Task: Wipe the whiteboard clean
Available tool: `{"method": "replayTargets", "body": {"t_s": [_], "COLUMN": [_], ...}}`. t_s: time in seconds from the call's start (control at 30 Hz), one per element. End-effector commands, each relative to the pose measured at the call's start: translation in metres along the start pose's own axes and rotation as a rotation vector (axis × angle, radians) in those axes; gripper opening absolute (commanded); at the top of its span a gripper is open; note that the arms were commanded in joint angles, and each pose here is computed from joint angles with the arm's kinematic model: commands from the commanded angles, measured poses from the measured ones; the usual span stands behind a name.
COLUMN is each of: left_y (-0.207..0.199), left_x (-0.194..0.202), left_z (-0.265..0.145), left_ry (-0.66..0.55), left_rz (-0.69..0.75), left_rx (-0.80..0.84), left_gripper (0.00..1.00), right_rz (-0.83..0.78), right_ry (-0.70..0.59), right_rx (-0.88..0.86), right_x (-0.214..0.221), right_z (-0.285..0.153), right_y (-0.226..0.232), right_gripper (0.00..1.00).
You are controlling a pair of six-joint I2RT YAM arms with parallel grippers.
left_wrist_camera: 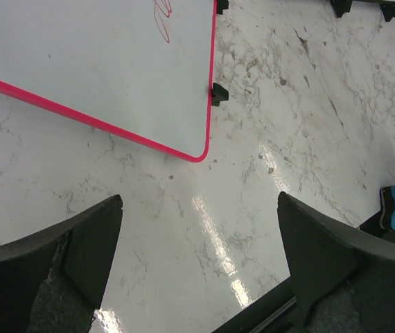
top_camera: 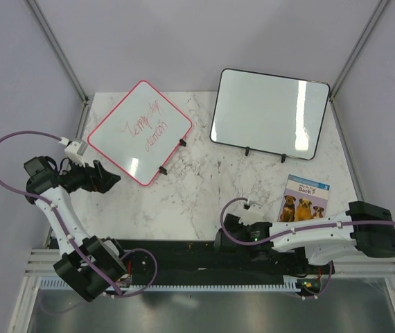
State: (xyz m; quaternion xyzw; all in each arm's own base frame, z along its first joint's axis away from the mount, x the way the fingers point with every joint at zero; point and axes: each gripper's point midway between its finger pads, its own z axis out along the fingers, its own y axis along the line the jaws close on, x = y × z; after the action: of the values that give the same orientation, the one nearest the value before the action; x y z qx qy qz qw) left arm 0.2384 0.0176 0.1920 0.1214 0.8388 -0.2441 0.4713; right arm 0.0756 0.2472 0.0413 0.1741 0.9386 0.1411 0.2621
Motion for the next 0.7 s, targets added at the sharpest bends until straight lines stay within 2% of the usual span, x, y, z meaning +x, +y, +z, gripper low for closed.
{"method": "replayTargets", "body": {"t_s": [0.0,0.4,0.43,0.47,0.5,0.67], "left_y": [-0.008,-0.008,-0.008,-0.008,-0.009,-0.009], "left_x": [-0.006,-0.003,-0.002,-0.003,-0.002,-0.002], "left_z": [-0.001,-0.003,-0.003,-0.004,-0.004,-0.004], "left_ry": [-0.027,-0.012,-0.012,-0.012,-0.011,-0.01], "left_rz": [0.053,0.062,0.06,0.064,0.062,0.068], "left_rx": [0.025,0.002,0.001,-0.001,-0.003,-0.007], "left_gripper": [1.0,0.99,0.99,0.99,0.99,0.99], "right_rz": [0.065,0.026,0.019,0.017,0.016,-0.027], "right_ry": [0.014,0.024,0.018,0.013,0.007,-0.006], "right_rx": [-0.053,-0.027,-0.024,-0.026,-0.027,-0.024], "right_x": [0.002,0.003,0.002,0.001,-0.001,-0.005], "right_z": [0.006,0.033,0.035,0.035,0.036,0.037], "right_y": [0.015,0.024,0.024,0.025,0.026,0.036], "right_gripper": [0.77,0.73,0.67,0.5,0.41,0.38]}}
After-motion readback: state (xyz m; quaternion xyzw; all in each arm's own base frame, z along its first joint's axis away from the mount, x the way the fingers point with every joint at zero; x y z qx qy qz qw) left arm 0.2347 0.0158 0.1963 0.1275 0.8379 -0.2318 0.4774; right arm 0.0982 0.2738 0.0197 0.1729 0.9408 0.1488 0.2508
